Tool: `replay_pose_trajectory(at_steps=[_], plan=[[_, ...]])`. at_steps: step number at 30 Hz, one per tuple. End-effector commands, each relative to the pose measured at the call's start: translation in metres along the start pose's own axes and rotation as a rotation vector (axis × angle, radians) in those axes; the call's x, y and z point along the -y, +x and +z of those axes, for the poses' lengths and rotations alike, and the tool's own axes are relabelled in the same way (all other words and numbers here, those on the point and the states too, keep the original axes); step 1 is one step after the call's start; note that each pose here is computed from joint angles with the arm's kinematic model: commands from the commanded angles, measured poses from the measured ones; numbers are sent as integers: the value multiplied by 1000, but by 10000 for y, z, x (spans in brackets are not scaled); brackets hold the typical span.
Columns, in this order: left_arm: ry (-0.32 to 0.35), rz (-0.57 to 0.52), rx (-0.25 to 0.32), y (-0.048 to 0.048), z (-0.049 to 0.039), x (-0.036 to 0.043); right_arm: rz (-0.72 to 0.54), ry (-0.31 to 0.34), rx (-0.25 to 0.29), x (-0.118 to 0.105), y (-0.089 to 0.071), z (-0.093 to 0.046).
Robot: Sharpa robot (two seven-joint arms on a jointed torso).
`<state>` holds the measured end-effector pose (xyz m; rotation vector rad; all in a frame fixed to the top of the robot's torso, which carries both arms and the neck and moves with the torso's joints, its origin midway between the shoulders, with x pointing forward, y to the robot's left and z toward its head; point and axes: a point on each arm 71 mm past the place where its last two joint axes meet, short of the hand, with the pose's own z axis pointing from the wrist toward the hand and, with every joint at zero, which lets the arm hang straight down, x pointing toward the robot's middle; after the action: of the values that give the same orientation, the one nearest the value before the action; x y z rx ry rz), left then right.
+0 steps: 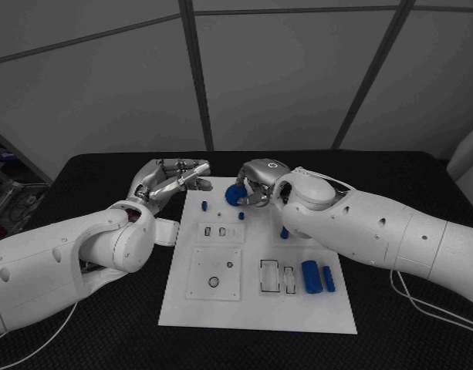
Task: Assemble the parts on the task board
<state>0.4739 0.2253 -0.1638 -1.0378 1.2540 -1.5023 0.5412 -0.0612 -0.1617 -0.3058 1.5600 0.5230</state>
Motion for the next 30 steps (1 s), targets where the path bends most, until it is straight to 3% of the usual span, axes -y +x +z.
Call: replay_pose_trajectory(at_steps=[1,11,24,26,30], plan=[[8,-3,-11,15,6,17,6,-13,-7,-38,10,2],[6,-3,-10,9,7,14,11,4,8,-22,3,8],[2,-1,-7,3,9,10,52,45,-55,59,52,7],[2,-1,-7,1,9,9,57,50,-51,74,49,2],[2,-1,-6,-4,9,9,78,47,13,105,-6,-31]])
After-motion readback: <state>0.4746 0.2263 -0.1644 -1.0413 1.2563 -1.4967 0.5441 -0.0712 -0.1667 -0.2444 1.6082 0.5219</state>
